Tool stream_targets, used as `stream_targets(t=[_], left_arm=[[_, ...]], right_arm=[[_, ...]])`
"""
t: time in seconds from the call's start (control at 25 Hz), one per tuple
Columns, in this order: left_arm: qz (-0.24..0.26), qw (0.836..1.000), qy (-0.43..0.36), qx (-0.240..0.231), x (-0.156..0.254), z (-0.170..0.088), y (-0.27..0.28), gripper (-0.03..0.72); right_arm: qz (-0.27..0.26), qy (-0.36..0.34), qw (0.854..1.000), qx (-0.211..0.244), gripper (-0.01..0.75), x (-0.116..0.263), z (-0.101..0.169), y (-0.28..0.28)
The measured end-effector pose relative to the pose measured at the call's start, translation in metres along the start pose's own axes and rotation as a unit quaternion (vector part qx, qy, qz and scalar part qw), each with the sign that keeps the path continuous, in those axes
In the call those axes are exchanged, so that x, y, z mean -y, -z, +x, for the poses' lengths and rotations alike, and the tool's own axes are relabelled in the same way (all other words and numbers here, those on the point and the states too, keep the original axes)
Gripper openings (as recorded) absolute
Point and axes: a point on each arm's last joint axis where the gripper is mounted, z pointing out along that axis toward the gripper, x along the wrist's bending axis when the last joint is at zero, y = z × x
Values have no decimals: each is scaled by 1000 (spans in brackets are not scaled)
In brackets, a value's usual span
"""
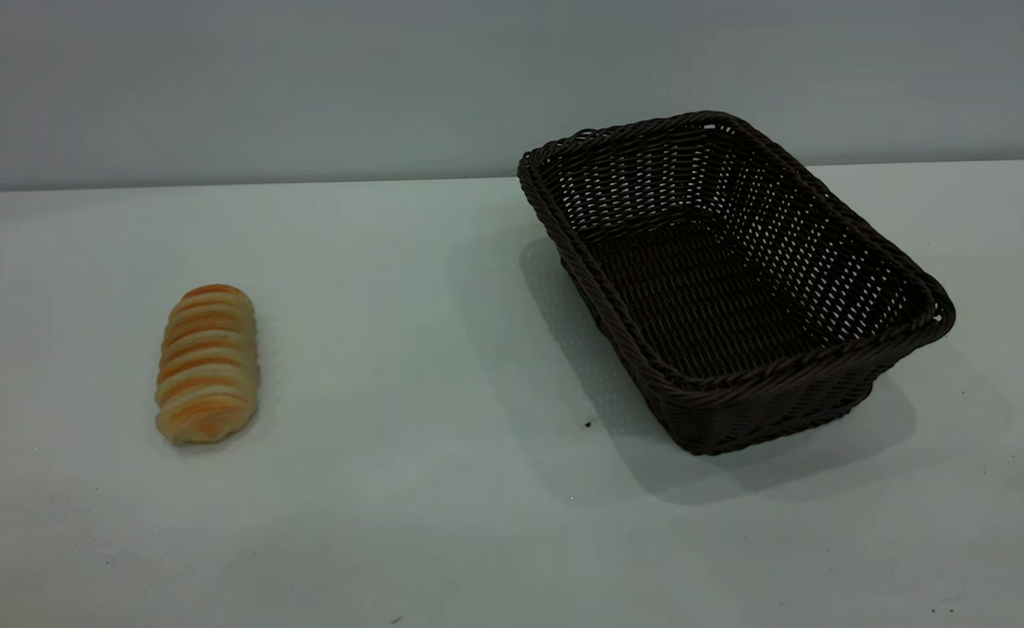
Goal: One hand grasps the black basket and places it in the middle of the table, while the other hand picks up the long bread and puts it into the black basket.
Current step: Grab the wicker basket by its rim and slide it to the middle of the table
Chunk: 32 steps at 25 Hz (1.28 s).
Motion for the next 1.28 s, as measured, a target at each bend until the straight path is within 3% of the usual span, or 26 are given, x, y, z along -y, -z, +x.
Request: stream_targets(t=[0.36,0.56,0.8,0.92,1.16,1.28], left_arm=[[-3,1000,-1,0,-1,0,0,454],[-65,998,1,11,-16,-2,6,454],[-17,1000,3,14,-45,-1,-18,454],[9,1000,6,15,-61,-1,-37,464],[64,998,11,19,-78,-1,-70,566],[74,997,13,20,-80,-1,-77,582]], right_arm=[[0,0,1000,0,566,0,0,0],[-1,12,1000,-12,566,-2,2,0],[6,35,994,-104,566,-28,14,-13],[53,32,986,-157,566,-43,20,-35],[128,49,959,-247,566,-65,27,-87],[161,29,949,-271,566,-80,27,-114]])
